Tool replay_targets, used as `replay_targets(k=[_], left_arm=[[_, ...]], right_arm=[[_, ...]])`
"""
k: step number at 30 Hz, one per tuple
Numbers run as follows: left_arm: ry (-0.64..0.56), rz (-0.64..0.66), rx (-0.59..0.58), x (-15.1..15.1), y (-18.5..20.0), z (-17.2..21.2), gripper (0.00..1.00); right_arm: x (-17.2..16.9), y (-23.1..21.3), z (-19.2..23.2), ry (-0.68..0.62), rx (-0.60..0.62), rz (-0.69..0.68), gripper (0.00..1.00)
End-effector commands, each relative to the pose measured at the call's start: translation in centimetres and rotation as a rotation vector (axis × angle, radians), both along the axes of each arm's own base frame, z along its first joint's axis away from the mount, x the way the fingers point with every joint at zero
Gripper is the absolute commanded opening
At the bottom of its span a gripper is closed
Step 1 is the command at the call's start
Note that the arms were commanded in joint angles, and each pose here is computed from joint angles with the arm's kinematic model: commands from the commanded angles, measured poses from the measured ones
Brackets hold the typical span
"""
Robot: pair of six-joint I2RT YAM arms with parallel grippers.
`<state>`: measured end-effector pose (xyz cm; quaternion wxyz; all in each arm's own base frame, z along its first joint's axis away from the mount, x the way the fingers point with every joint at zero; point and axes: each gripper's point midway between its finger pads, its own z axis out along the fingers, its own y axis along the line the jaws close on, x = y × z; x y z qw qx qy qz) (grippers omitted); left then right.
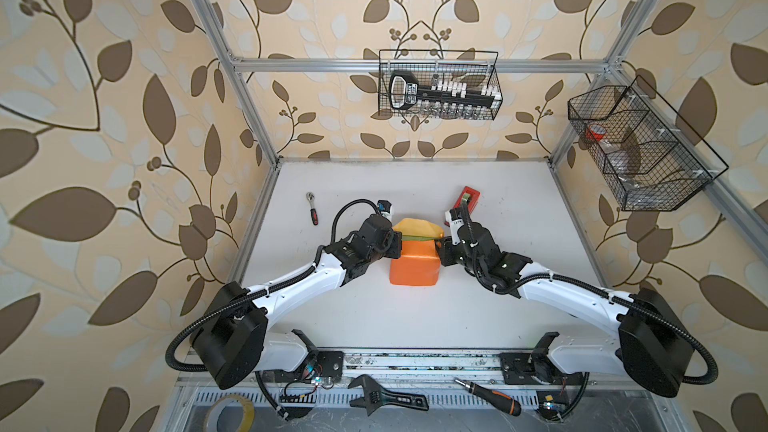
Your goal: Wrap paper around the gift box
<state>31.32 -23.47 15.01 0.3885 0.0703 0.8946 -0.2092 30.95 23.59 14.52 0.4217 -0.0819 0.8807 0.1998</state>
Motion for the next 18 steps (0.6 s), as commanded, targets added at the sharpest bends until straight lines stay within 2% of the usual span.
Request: replay_targets(k=[1, 3, 11, 18], left_arm=[[0.054, -0.018, 0.006, -1.2, 0.0, -1.2, 0.02], [0.054, -0.017, 0.010, -1.2, 0.0, -1.3, 0.02], [0.049, -0.011, 0.020, -1.1, 0.2, -1.4, 0.02], [0.047, -0.010, 0.023, -1.1, 0.3, -1.4, 0.01]], right_arm=[[0.3, 0.4, 0.6, -0.003, -0.011, 0.016, 0.32], [0.5, 0.3, 1.0, -0.011, -0.009, 0.016, 0.32], [0.0, -0.9, 6.2, -0.090, 0.023, 0.027, 0.48], [-1.2, -3.0, 6.9, -0.061, 0.073, 0.059, 0.58]])
